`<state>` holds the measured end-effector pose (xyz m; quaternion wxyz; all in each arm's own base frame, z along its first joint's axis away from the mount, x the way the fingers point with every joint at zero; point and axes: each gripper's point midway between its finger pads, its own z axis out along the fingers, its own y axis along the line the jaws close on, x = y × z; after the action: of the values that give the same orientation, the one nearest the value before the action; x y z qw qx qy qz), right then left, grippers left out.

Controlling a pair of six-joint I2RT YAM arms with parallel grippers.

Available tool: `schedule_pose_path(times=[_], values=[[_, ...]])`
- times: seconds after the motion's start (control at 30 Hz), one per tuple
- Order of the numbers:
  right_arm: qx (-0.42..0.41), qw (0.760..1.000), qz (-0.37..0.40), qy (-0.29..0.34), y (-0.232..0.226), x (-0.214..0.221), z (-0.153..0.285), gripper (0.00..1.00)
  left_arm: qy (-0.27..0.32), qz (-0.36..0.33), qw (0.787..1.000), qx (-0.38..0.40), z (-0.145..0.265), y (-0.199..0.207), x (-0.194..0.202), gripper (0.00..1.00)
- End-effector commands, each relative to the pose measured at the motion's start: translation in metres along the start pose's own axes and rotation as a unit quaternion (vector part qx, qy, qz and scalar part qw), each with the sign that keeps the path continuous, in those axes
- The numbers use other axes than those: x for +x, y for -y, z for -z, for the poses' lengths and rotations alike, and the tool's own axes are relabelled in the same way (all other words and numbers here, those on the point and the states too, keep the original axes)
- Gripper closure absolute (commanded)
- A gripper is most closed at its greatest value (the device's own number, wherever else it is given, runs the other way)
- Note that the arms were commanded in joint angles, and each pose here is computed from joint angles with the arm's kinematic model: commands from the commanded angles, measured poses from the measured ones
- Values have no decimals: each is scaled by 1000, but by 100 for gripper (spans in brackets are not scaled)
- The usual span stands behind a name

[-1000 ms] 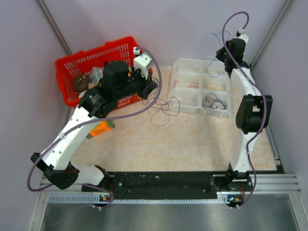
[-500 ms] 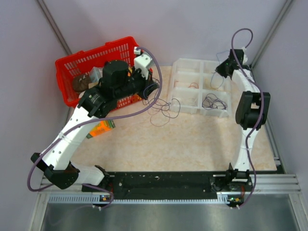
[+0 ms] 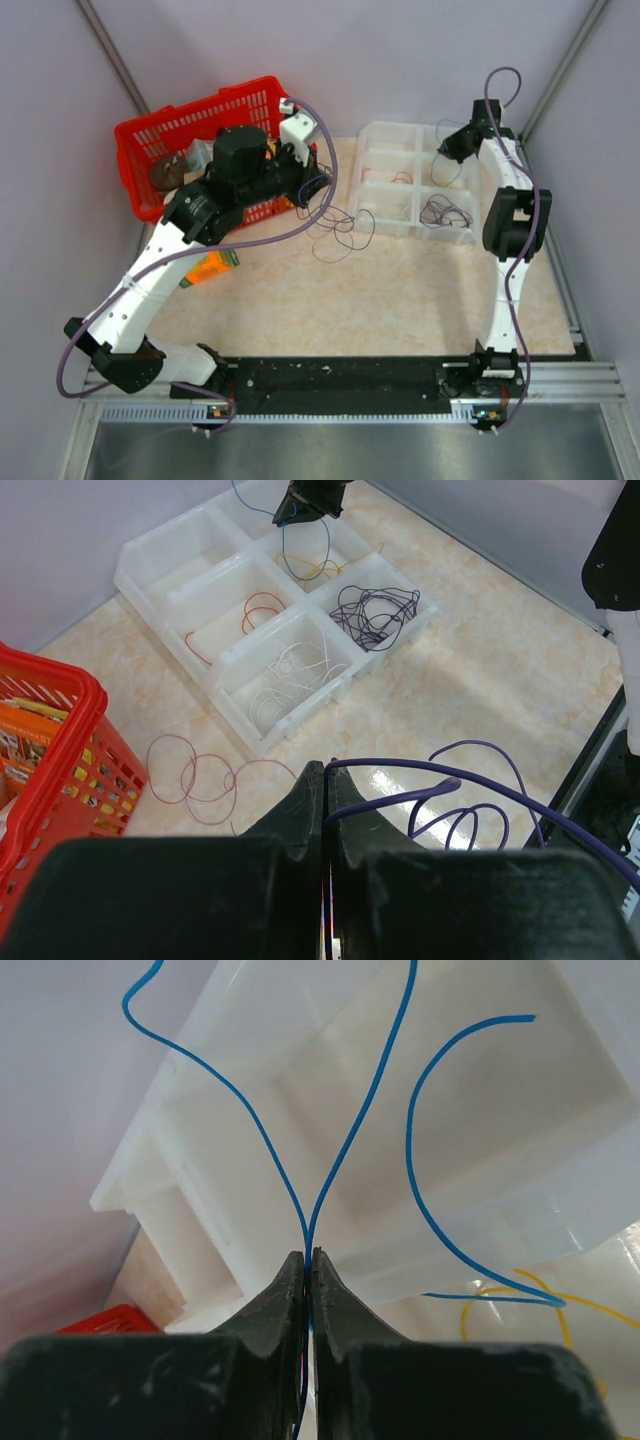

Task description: Untangle the cables

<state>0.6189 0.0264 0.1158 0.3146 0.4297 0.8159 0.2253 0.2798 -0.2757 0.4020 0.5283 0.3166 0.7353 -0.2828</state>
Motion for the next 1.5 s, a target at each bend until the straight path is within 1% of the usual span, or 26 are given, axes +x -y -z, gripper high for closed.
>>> schedule_pose_path(times=[0.0, 0.1, 0.2, 0.23, 0.3, 0.43, 0.47, 0.53, 0.63, 0.8, 0.93, 1.03, 1.1, 1.13, 1.17, 1.3, 1.4, 1.43, 1.47], values=[[-42, 997, 59, 29, -36, -23, 43, 100, 32, -8, 999, 4, 8, 2, -16, 100], [-68, 988, 114, 78, -57, -46, 77, 100, 29, -7, 1000, 8, 6, 3, -13, 100], [-122, 978, 136, 102, -80, -59, 105, 100, 27, -5, 1000, 12, 3, 4, -11, 100], [-152, 973, 136, 111, -90, -62, 111, 100, 27, -5, 1000, 14, 3, 5, -10, 100], [-201, 963, 123, 127, -101, -65, 117, 100, 27, -4, 1000, 16, 1, 5, -10, 100], [-253, 945, 126, 164, -120, -77, 120, 100, 24, -2, 1000, 16, 3, 6, -8, 100], [-266, 939, 126, 178, -126, -82, 118, 100, 22, -1, 1000, 15, 4, 5, -6, 100], [-284, 934, 106, 187, -129, -88, 110, 100, 23, 0, 1000, 9, 5, 4, -4, 100], [-318, 919, 94, 214, -138, -95, 102, 100, 23, 1, 1000, 2, 8, 1, -3, 100], [-312, 912, 110, 241, -126, -94, 71, 100, 25, -1, 1000, -6, 10, -1, -5, 100], [-276, 916, 162, 241, -115, -85, 56, 100, 24, -2, 1000, -12, 13, -3, -4, 100], [-261, 917, 197, 229, -107, -67, 59, 100, 22, -2, 1000, -16, 13, -4, -3, 100], [-258, 913, 213, 235, -105, -60, 77, 100, 23, -3, 1000, -17, 13, -5, -3, 100], [-253, 913, 218, 233, -100, -55, 80, 100, 23, -3, 1000, -16, 12, -5, -3, 100], [-251, 913, 227, 228, -98, -49, 83, 100, 23, -4, 1000, -14, 12, -5, -3, 100], [-211, 925, 252, 188, -77, -27, 87, 100, 20, -3, 1000, -5, 7, -3, 0, 100], [-159, 944, 245, 154, -54, -18, 84, 100, 21, -4, 1000, -2, 6, -3, -1, 100], [-139, 951, 244, 133, -45, -13, 80, 100, 21, -4, 1000, -1, 5, -4, -1, 100], [-135, 951, 249, 123, -47, -13, 81, 100, 20, -4, 1000, 2, 4, -2, 0, 100]])
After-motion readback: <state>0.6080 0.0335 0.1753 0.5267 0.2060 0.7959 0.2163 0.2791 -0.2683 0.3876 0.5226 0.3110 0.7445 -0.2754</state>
